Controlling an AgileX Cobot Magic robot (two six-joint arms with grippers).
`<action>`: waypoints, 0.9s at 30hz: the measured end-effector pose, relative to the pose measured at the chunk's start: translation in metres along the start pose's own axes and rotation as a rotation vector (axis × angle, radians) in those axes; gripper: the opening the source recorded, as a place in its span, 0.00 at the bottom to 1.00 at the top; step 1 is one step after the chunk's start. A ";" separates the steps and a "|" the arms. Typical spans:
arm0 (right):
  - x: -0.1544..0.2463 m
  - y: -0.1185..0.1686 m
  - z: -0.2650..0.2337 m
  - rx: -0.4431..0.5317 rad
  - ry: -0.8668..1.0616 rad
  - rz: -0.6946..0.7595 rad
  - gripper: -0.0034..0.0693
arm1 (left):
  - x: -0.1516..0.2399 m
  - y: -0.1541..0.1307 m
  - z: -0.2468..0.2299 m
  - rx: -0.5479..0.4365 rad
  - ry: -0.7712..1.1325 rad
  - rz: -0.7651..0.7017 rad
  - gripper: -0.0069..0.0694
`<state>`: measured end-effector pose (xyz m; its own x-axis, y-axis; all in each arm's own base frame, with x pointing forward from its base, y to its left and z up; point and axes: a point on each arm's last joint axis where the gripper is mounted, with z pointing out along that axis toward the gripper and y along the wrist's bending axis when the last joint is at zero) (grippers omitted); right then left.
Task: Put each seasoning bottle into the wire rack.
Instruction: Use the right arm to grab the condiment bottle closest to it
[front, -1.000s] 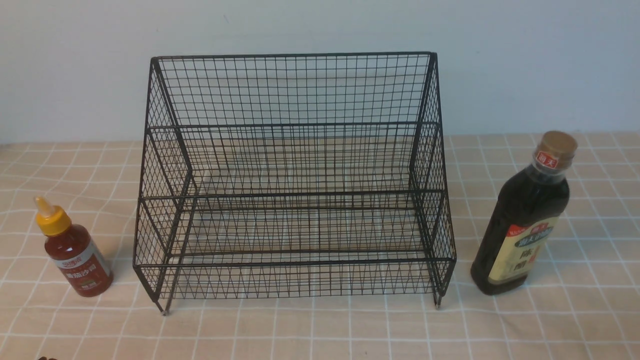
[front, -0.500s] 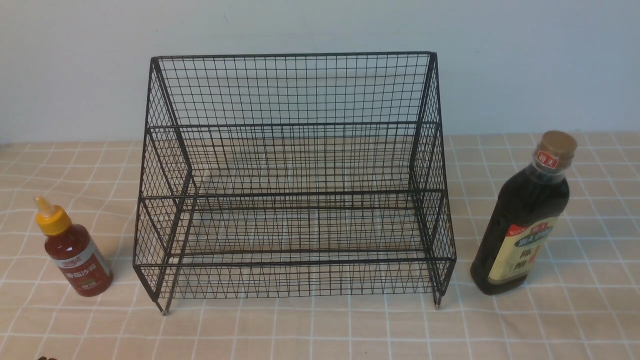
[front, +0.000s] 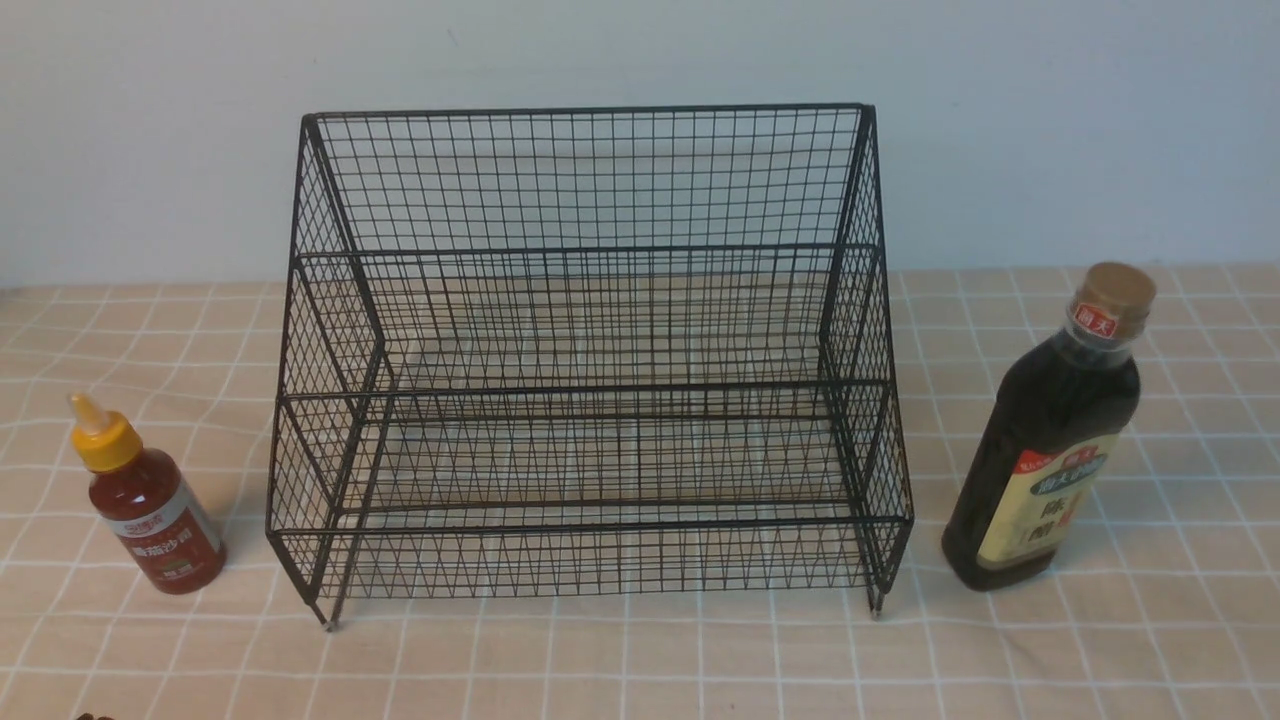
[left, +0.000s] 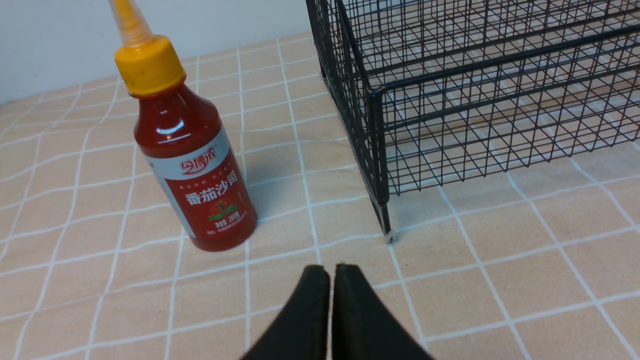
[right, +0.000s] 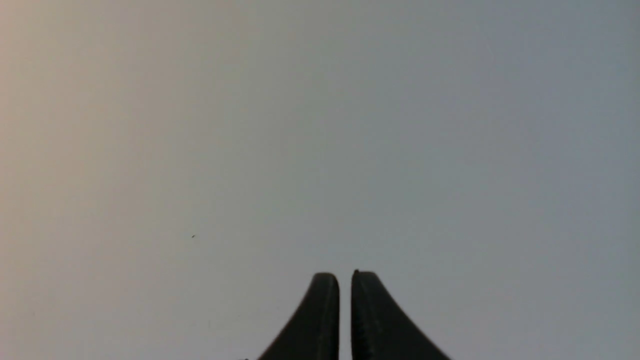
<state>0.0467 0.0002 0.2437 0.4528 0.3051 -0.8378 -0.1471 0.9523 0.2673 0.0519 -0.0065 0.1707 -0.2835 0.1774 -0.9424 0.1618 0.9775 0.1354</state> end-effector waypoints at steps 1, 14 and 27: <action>0.000 0.001 0.001 -0.004 0.008 -0.011 0.12 | 0.000 0.000 0.000 0.000 0.000 0.000 0.08; 0.002 0.021 0.067 -0.183 0.295 -0.264 0.56 | 0.000 0.000 0.000 0.000 0.000 0.000 0.08; 0.048 0.019 0.147 -0.286 0.461 -0.195 0.70 | 0.000 0.000 0.000 0.000 0.000 0.000 0.08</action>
<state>0.1950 0.0328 0.2786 0.0745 0.0306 -0.9968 -0.3608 0.9326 0.0017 0.0519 -0.0065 0.1707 -0.2835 0.1774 -0.9424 0.1618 0.9775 0.1354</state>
